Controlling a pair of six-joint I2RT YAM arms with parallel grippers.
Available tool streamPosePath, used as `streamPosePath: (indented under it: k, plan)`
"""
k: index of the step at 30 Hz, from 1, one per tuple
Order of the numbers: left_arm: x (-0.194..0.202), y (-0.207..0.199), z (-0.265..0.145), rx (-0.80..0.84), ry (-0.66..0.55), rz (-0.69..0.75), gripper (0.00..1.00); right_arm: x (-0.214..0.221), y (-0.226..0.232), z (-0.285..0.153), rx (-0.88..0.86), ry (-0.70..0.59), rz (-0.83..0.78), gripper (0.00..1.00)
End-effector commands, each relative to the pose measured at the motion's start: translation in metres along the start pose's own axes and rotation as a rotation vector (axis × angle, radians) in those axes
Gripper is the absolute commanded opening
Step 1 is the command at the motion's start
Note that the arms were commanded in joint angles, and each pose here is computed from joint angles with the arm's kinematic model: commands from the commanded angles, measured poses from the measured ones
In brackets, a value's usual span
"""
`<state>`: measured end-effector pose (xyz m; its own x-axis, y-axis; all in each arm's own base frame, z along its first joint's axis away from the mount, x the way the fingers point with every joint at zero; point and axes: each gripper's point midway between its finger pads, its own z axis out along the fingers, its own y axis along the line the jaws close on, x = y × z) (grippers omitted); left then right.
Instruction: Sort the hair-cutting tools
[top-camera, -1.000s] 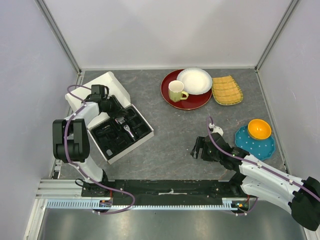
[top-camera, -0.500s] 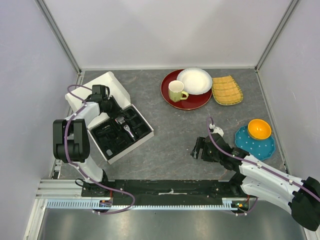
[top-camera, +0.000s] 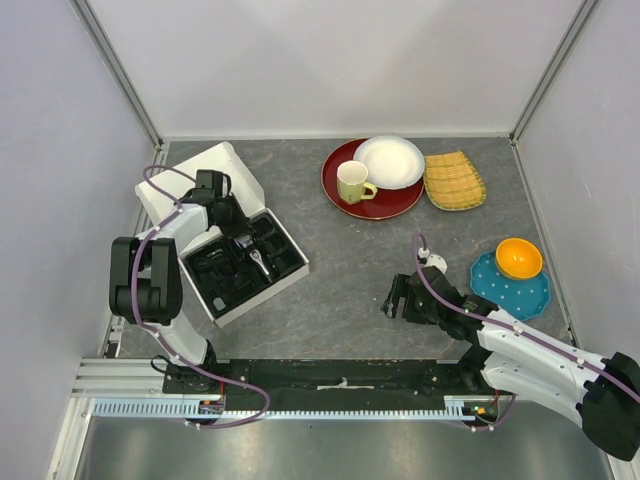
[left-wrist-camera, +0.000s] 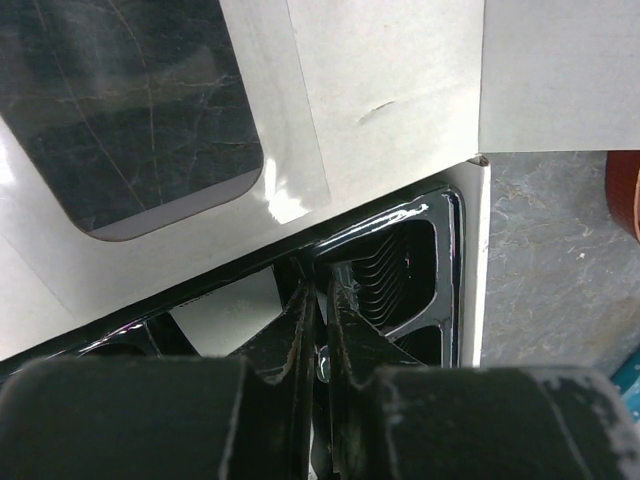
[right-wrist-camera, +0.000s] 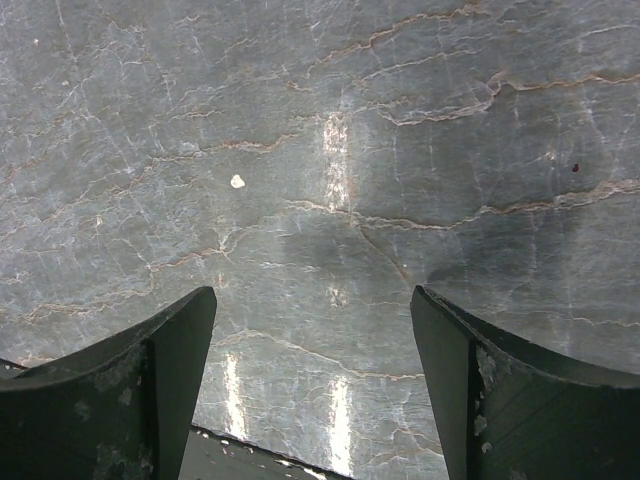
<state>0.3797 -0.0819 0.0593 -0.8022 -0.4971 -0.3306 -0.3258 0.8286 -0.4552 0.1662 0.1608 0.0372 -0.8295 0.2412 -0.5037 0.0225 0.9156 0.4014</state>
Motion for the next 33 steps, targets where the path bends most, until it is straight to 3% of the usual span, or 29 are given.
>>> streamPosePath:
  k: [1, 6, 10, 18, 23, 24, 28, 33]
  plan:
    - [-0.001, 0.003, 0.005, -0.058, -0.014, 0.050, 0.14, -0.006, 0.000, 0.001, 0.005, -0.032, 0.018, 0.86]
    - [-0.007, 0.000, -0.006, -0.098, -0.051, 0.069, 0.19, -0.007, 0.001, 0.000, -0.002, -0.038, 0.024, 0.86]
    - [-0.018, -0.012, -0.025, -0.089, -0.109, 0.093, 0.34, -0.009, 0.002, -0.001, -0.002, -0.042, 0.024, 0.87]
    - [-0.031, -0.039, -0.069, -0.036, -0.190, 0.125, 0.49, -0.017, 0.008, -0.003, -0.010, -0.061, 0.035, 0.87]
    - [-0.027, -0.050, -0.112, 0.017, -0.233, 0.155, 0.82, -0.029, 0.015, -0.006, -0.012, -0.093, 0.030, 0.91]
    - [-0.026, -0.056, -0.130, 0.042, -0.267, 0.167, 0.85, -0.032, 0.016, -0.007, -0.014, -0.100, 0.025, 0.97]
    - [-0.023, -0.038, -0.167, -0.023, -0.357, 0.173, 0.94, -0.048, 0.025, -0.011, -0.021, -0.144, 0.019, 0.98]
    - [-0.025, 0.005, -0.192, -0.165, -0.440, 0.085, 0.96, -0.072, 0.042, -0.015, -0.032, -0.200, -0.003, 0.98]
